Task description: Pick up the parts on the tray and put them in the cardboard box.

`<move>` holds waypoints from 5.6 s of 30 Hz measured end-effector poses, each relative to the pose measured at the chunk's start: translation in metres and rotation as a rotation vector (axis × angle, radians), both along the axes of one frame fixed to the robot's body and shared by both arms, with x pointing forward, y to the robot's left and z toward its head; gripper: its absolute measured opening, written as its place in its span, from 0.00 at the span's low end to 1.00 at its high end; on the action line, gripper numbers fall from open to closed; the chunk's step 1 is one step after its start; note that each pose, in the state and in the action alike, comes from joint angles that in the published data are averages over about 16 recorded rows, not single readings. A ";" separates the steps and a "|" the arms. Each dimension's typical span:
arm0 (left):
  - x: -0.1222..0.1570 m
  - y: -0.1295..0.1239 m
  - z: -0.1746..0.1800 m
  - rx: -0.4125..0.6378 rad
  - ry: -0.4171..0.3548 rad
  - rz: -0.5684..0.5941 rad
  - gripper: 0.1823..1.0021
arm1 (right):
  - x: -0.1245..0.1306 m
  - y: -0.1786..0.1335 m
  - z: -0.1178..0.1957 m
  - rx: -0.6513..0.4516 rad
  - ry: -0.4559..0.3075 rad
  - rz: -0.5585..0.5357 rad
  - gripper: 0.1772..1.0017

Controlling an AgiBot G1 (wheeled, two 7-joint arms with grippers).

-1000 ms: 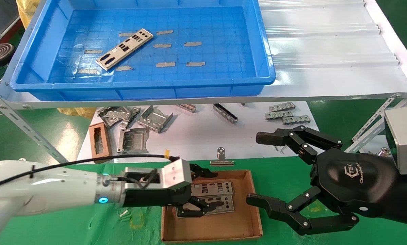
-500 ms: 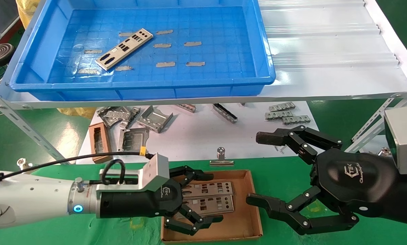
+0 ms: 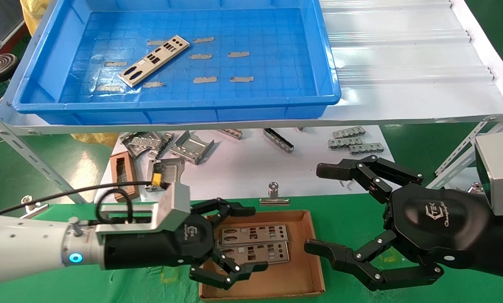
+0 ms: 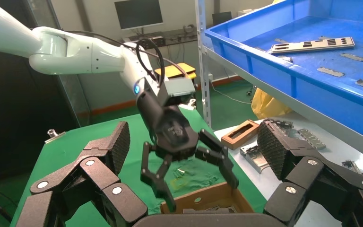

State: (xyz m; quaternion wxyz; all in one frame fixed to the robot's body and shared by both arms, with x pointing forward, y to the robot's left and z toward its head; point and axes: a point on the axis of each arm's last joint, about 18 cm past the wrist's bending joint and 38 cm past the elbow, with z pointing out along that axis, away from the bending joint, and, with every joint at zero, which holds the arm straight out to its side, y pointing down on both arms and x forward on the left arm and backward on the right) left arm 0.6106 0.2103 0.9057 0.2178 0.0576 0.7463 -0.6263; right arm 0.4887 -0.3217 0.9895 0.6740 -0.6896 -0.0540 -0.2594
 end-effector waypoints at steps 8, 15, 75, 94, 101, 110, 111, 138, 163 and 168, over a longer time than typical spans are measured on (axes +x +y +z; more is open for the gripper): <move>-0.017 0.017 0.015 -0.044 -0.010 -0.006 1.00 | 0.000 0.000 0.000 0.000 0.000 0.000 1.00; -0.033 0.032 0.029 -0.073 -0.022 -0.012 1.00 | 0.000 0.000 0.000 0.000 0.000 0.000 1.00; -0.136 0.090 0.087 -0.084 -0.109 -0.054 1.00 | 0.000 0.000 0.000 0.000 0.000 0.000 1.00; -0.135 0.090 0.086 -0.085 -0.108 -0.052 1.00 | 0.000 0.000 0.000 0.000 0.000 0.000 1.00; -0.135 0.090 0.086 -0.085 -0.108 -0.051 1.00 | 0.000 0.000 0.000 0.000 0.000 0.000 1.00; -0.135 0.090 0.086 -0.085 -0.108 -0.051 1.00 | 0.000 0.000 0.000 0.000 0.000 0.000 1.00; -0.135 0.090 0.086 -0.085 -0.108 -0.051 1.00 | 0.000 0.000 0.000 0.000 0.000 0.000 1.00; -0.135 0.090 0.086 -0.085 -0.108 -0.051 1.00 | 0.000 0.000 0.000 0.000 0.000 0.000 1.00; -0.135 0.090 0.086 -0.085 -0.108 -0.051 1.00 | 0.000 0.000 0.000 0.000 0.000 0.000 1.00; -0.135 0.090 0.086 -0.085 -0.108 -0.051 1.00 | 0.000 0.000 0.000 0.000 0.000 0.000 1.00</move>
